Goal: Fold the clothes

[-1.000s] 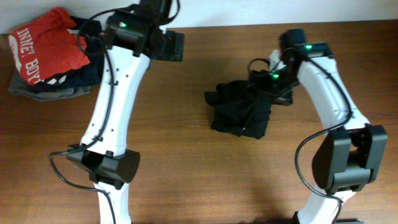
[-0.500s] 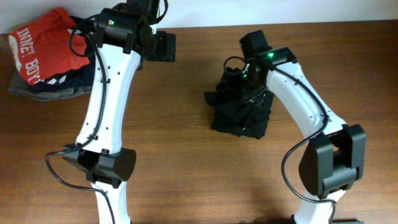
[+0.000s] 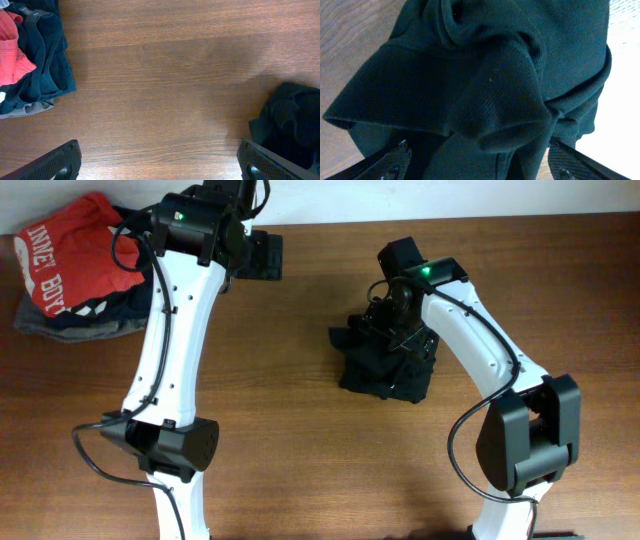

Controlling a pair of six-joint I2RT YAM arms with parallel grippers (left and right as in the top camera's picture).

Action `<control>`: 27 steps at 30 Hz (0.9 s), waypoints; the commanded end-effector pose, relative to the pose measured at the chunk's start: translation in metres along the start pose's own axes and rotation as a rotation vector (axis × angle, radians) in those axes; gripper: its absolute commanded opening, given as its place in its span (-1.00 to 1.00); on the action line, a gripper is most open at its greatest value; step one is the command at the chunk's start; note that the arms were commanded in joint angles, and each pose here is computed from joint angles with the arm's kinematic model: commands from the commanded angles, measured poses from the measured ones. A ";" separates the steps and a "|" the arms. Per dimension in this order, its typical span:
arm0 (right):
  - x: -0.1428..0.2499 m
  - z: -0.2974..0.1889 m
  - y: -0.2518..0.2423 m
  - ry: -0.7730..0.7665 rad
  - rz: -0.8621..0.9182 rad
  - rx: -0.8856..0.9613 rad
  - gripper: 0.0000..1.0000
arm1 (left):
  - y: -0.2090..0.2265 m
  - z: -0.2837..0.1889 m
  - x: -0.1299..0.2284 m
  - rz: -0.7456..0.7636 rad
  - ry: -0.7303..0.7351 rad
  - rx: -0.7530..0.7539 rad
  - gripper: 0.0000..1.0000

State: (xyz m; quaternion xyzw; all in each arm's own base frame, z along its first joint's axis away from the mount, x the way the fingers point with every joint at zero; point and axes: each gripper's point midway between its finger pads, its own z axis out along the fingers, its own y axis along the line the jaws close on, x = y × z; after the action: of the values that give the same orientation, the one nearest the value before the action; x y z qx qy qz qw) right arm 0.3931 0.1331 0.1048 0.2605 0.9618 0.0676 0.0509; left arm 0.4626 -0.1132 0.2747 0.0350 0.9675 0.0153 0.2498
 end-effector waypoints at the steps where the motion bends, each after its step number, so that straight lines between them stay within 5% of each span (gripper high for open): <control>1: -0.004 0.009 -0.008 -0.016 0.021 0.046 0.86 | -0.001 0.001 0.001 -0.012 0.008 0.006 0.98; 11: 0.012 0.039 -0.022 0.082 0.026 0.121 0.84 | -0.001 0.001 0.003 -0.011 0.014 0.004 0.98; 20: -0.003 0.037 -0.042 0.029 -0.062 0.204 0.40 | 0.000 0.001 0.005 -0.011 0.022 0.002 0.98; 27: -0.023 0.027 -0.060 0.041 -0.152 0.208 0.23 | 0.000 0.001 0.005 -0.010 0.021 0.003 0.98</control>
State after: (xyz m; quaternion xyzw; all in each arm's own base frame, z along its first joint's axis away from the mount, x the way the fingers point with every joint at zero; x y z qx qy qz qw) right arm 0.3777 0.0969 0.0652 0.2179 0.9759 -0.0120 -0.0021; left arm 0.4597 -0.1123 0.2731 0.0356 0.9692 0.0171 0.2432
